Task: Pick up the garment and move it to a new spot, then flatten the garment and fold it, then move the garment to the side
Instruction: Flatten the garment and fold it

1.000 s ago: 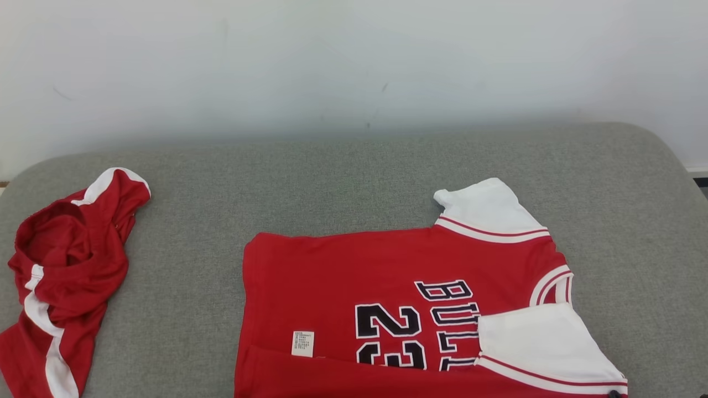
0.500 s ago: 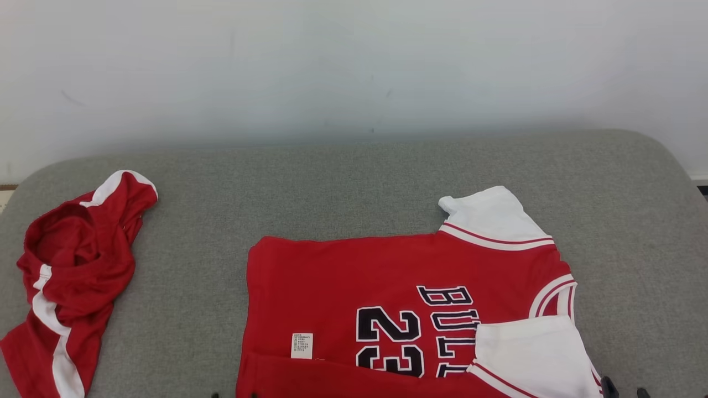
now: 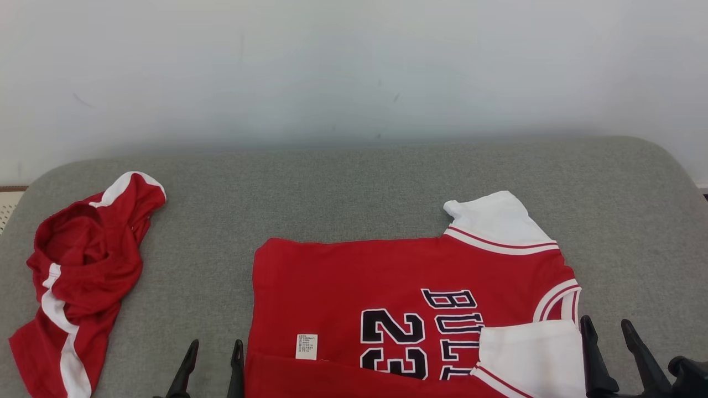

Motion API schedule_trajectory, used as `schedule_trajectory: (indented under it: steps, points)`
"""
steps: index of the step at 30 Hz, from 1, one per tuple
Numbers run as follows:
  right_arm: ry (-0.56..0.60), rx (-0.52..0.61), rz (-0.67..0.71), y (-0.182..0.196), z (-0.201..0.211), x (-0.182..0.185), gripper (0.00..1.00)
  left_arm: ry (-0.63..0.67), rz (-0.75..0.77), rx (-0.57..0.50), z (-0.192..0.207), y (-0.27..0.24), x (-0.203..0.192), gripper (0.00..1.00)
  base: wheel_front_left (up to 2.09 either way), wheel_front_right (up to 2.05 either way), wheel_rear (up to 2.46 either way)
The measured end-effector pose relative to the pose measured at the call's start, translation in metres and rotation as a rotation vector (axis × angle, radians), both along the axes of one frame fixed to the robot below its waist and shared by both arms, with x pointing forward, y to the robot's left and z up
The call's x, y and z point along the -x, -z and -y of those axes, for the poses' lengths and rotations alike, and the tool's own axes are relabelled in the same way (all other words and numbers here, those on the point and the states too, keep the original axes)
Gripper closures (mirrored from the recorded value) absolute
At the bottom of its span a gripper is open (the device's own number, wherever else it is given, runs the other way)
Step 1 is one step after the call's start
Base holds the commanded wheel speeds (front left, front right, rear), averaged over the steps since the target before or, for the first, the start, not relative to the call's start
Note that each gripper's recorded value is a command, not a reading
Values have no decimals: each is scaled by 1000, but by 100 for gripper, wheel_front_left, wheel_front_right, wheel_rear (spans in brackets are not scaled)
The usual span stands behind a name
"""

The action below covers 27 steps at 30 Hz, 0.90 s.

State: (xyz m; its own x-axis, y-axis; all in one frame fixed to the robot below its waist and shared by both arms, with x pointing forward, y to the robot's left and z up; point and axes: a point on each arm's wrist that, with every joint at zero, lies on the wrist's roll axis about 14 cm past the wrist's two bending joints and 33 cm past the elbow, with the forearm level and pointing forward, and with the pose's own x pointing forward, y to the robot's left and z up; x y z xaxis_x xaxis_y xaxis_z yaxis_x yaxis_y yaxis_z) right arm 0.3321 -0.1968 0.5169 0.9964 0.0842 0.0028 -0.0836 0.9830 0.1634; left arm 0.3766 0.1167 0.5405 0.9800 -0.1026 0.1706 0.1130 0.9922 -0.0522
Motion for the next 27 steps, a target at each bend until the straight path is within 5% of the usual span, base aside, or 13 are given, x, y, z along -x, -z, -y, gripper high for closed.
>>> schedule_trajectory:
  steps: [17,27]
  points:
    - [39,24,64,-2,0,2,0,-42,25,-25,-20,-6,-6,0,0,0,0]
    - [26,42,88,-16,1,-28,0,154,-7,-32,10,-18,-53,0,0,0,0]
